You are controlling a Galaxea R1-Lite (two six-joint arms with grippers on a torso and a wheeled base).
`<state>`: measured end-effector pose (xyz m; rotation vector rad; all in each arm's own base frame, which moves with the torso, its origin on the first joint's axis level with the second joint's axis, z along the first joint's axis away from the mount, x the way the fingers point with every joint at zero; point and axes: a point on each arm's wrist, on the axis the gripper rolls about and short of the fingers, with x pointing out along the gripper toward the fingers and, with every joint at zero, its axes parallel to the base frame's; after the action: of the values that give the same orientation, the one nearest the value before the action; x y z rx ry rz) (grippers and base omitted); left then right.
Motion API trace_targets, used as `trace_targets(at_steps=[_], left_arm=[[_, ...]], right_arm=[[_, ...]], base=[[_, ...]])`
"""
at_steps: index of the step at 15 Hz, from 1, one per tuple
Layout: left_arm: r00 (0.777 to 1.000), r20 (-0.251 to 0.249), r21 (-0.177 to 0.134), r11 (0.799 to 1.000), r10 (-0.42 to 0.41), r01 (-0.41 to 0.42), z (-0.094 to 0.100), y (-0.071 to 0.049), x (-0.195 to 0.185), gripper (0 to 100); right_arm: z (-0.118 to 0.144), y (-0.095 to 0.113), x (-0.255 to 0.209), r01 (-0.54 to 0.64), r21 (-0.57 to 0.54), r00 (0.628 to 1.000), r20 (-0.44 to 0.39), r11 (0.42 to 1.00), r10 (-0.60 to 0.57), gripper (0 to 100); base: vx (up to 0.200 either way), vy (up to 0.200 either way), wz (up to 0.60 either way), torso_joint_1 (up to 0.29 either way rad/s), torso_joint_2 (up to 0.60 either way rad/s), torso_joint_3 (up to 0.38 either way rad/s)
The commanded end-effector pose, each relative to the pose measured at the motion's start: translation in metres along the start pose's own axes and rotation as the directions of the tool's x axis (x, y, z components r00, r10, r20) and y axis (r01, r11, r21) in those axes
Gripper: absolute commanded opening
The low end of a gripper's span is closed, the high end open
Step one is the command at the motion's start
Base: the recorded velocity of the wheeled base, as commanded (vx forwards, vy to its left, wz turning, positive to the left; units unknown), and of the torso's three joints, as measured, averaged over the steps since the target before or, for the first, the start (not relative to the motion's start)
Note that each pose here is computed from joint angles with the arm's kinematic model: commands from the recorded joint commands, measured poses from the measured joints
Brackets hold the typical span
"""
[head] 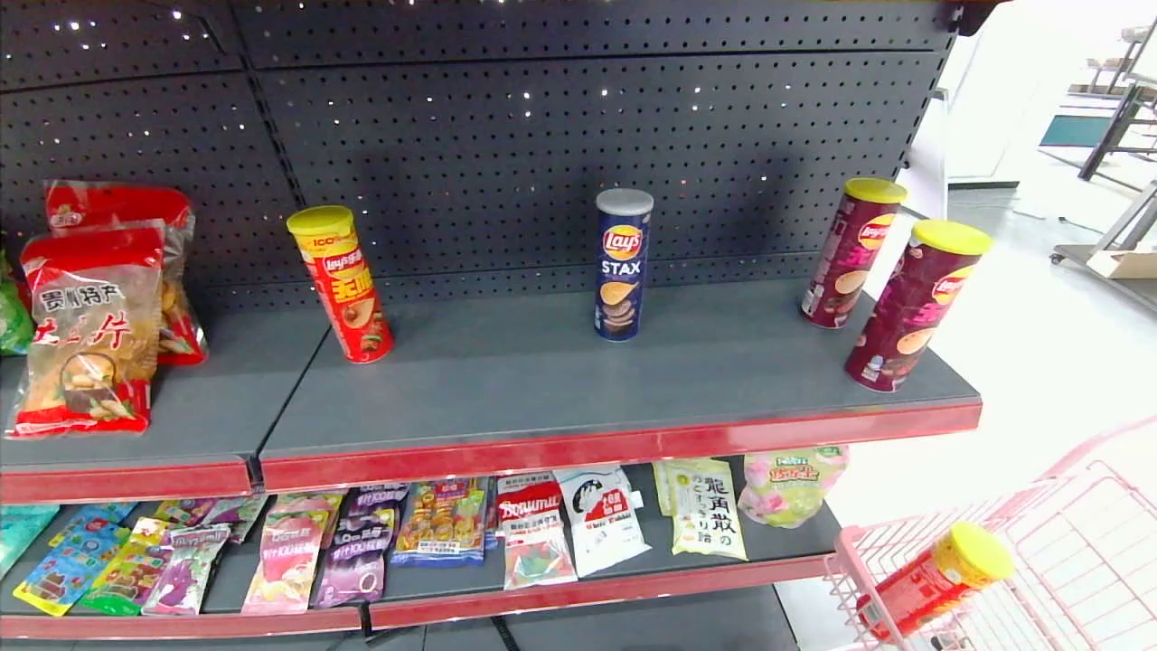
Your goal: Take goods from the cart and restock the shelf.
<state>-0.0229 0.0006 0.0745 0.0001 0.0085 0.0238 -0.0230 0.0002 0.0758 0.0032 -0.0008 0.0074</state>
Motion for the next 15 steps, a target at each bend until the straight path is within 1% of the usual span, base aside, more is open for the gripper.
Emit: trace_targets(at_steps=[1,3,11,15], left_arm=[[1.000,-0.001,0.000,1.000,-0.001,0.001,0.0000,0.0000,0.0001,100],[1.000,0.001,0.000,1.000,-0.001,0.001,0.0005,0.0000,-0.0001,100],[1.000,-0.001,0.000,1.000,-0.001,0.001,0.0000,0.0000,0.0001,100],[1.000,-0.001,0.000,1.000,0.001,-0.001,0.0000,0.0000,0.0001,100]], right_arm=[[-0.0001,0.0000,0.0000,0.000,0.000,1.000,-0.001,1.000,0.000,100],[-0.0001,0.0000,0.0000,0.000,0.000,1.000,-0.001,1.000,0.000,100],[-0.0001,0.0000,0.0000,-0.002,-0.002,1.000,-0.001,1.000,0.002,100],[-0.0001,0.0001,0.0000,-0.003,-0.003,1.000,-0.001,1.000,0.003,100]], base=[[-0.200,0.000,0.00,0.002,0.00,0.002],[-0.200,0.000,0.00,0.000,0.00,0.002],[0.000,0.000,0.00,0.000,0.00,0.000],[0.000,0.000,-0.60,0.000,0.00,0.002]])
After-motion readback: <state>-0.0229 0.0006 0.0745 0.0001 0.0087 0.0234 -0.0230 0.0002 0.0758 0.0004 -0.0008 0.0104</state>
